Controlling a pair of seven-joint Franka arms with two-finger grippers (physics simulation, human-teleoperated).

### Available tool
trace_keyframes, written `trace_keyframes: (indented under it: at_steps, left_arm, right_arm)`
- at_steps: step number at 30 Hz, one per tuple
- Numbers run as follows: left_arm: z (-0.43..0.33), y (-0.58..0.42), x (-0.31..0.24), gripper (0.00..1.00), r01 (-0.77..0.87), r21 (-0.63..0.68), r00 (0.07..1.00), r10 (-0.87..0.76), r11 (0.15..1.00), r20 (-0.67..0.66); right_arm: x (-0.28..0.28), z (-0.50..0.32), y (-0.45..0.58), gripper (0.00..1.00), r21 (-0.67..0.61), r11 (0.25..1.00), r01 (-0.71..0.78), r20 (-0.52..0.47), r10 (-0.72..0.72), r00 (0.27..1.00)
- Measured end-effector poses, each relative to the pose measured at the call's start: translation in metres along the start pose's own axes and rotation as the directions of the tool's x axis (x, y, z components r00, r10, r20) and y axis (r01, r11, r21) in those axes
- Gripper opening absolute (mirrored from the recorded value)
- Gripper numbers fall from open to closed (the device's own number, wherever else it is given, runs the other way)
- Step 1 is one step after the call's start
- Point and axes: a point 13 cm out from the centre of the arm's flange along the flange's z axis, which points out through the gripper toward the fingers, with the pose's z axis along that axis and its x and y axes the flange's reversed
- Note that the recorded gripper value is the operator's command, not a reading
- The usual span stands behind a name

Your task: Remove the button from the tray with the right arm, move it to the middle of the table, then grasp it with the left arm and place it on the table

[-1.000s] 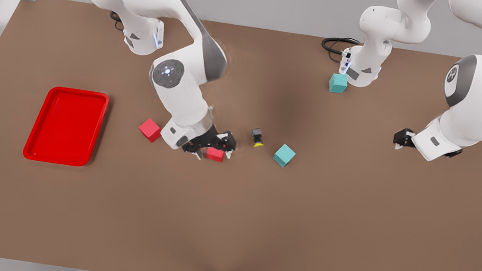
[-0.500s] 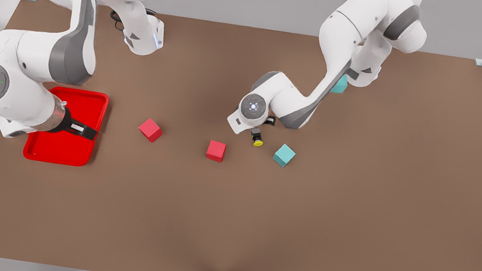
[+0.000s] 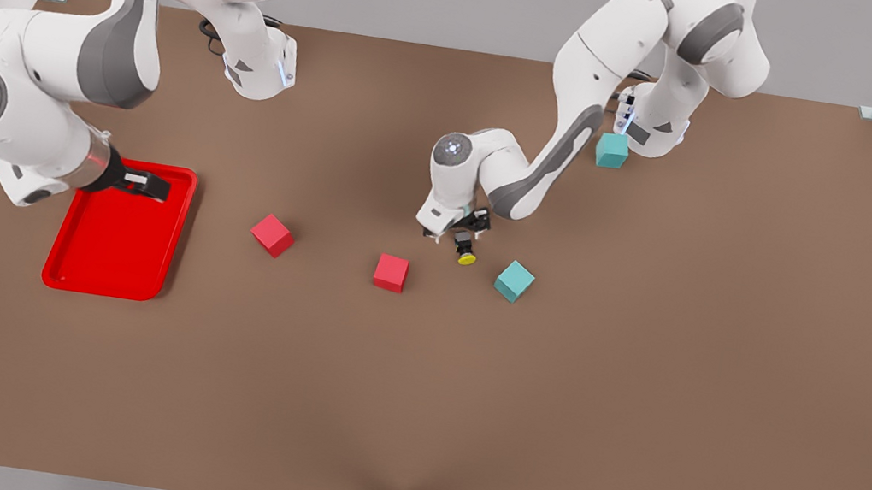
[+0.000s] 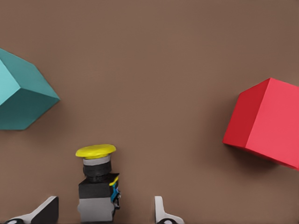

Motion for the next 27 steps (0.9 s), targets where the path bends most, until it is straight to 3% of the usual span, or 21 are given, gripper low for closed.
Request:
trace_keyframes:
  at_steps: [10, 24, 27]
  left_arm:
    - [0.023, 0.010, 0.001, 1.00, 0.164, 0.029, 0.986, -0.165, 0.986, 0.016]
    - [0.036, 0.020, -0.006, 1.00, 0.097, 0.037, 0.995, -0.098, 0.995, 0.025]
    - [0.036, 0.018, -0.005, 0.85, 0.070, 0.043, 0.997, -0.071, 0.997, 0.023]
  right_arm:
    - [-0.006, -0.008, 0.000, 1.00, -0.001, 0.998, 0.060, 0.032, -0.059, 0.998]
    - [-0.006, -0.008, 0.000, 1.00, -0.001, 0.995, 0.102, 0.030, -0.102, 0.994]
    - [-0.006, -0.009, 0.001, 1.00, 0.000, 0.994, 0.108, 0.033, -0.108, 0.994]
